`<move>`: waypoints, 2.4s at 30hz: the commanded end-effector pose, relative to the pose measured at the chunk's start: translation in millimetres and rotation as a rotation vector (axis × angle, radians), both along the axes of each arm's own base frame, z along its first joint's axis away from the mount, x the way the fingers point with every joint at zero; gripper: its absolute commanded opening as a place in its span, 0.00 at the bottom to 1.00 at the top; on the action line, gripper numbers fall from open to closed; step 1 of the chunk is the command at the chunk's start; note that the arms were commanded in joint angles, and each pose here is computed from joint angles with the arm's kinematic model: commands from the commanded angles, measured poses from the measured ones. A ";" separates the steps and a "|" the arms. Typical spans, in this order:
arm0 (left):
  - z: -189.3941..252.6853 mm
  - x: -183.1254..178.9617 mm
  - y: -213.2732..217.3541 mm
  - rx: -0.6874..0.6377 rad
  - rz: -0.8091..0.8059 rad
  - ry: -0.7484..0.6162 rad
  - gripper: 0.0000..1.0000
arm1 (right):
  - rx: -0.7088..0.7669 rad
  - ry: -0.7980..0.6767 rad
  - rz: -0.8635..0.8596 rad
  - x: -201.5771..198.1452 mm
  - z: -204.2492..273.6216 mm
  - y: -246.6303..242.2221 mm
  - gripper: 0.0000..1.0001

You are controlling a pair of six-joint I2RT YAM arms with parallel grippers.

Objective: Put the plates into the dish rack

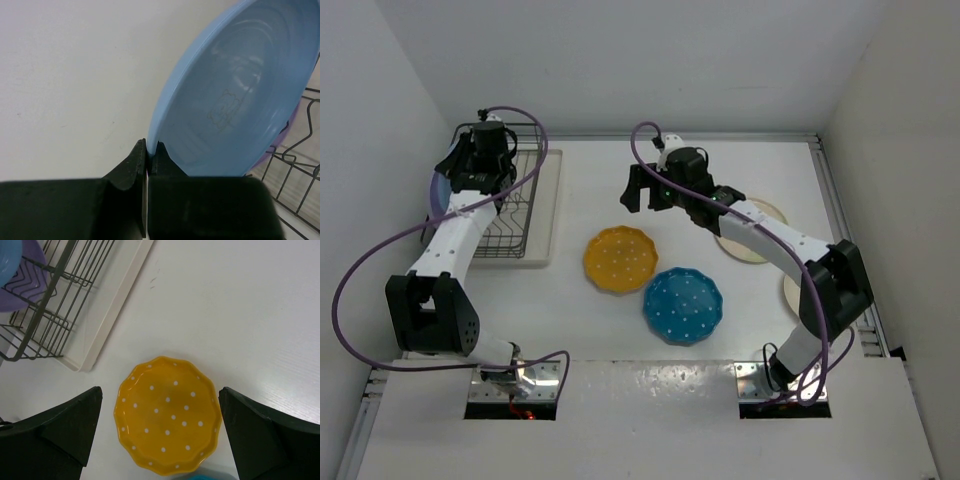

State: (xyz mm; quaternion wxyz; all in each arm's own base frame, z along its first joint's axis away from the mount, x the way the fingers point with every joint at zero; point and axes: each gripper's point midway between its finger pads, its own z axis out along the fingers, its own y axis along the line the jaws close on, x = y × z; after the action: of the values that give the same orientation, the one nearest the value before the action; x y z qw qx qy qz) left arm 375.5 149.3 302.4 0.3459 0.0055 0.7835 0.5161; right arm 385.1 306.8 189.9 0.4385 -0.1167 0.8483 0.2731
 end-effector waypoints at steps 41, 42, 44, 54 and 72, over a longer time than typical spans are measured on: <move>-14.2 -4.0 4.9 0.013 0.043 -0.031 0.00 | 0.029 -0.050 -0.021 16.0 25.9 -5.7 1.00; -18.9 -2.7 3.6 0.002 0.032 -0.031 0.00 | 0.028 -0.049 -0.022 15.6 25.2 -6.3 1.00; -26.3 -5.9 7.4 -0.002 0.045 -0.020 0.00 | 0.026 -0.042 -0.028 15.8 22.8 -8.7 1.00; -75.1 -11.8 12.6 -0.020 0.061 0.118 0.00 | 0.021 -0.044 -0.032 14.3 22.5 -11.1 1.00; -12.1 8.4 7.0 -0.120 -0.027 0.062 0.81 | -0.109 0.254 -0.771 1.8 -38.6 -257.7 1.00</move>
State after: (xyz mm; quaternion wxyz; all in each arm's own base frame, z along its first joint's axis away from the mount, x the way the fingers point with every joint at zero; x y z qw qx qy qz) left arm 377.5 160.6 269.7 0.2977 0.0170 0.8186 0.4910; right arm 418.2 98.0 174.8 0.4325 0.1245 0.8877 0.0970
